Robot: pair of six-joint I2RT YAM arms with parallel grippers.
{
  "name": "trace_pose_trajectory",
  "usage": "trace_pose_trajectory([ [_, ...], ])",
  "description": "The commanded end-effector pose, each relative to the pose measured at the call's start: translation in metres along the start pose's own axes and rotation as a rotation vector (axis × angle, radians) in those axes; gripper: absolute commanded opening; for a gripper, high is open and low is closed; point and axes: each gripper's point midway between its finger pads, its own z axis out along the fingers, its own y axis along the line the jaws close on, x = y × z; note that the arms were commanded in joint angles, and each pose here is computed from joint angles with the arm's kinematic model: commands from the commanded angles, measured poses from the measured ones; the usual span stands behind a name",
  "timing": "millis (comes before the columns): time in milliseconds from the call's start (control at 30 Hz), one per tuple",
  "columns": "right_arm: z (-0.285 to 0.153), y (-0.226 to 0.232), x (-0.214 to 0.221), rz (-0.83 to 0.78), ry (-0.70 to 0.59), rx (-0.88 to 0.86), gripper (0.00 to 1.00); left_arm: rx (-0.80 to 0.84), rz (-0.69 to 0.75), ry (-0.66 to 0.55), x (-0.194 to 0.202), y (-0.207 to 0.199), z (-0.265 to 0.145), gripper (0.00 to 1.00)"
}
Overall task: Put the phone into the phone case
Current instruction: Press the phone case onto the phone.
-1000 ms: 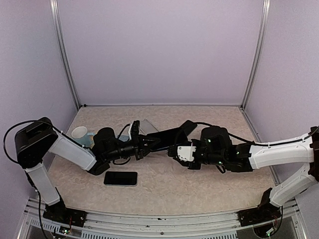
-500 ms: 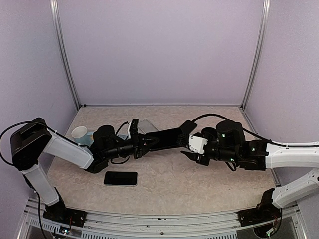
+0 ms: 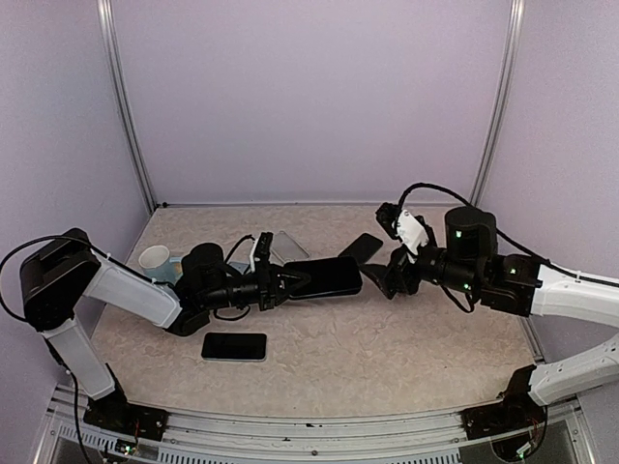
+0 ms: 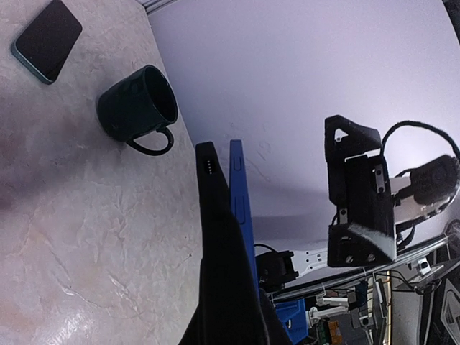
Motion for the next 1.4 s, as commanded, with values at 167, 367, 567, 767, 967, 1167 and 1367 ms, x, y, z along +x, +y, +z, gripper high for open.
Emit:
trace_pose_trajectory([
  [167, 0.013, 0.015, -0.006, 0.382, 0.028, -0.339, 1.0, 0.149, 0.238, 0.012, -0.008, -0.056, -0.006, 0.0],
  [367, 0.012, 0.018, -0.005, 0.565, 0.03, -0.532, 0.99, 0.192, 0.318, 0.048, -0.001, -0.067, -0.01, 0.0],
  [567, 0.002, 0.032, -0.007, 0.672, -0.001, -0.751, 0.93, 0.246, 0.371, 0.092, 0.008, -0.078, -0.015, 0.0],
  [767, -0.002, 0.049, 0.0, 0.708, 0.019, -0.878, 0.88, 0.305, 0.418, 0.126, 0.016, -0.09, -0.02, 0.0],
  [967, -0.006, 0.054, 0.006, 0.707, 0.033, -0.908, 0.86, 0.355, 0.451, 0.151, 0.023, -0.101, -0.024, 0.0],
  [1167, -0.015, 0.064, 0.007, 0.7, 0.025, -0.99, 0.79, 0.372, 0.462, 0.169, 0.027, -0.105, -0.024, 0.0],
  [1367, -0.026, 0.069, 0.003, 0.691, -0.007, -1.054, 0.73, 0.377, 0.466, 0.182, 0.03, -0.106, -0.023, 0.0],
])
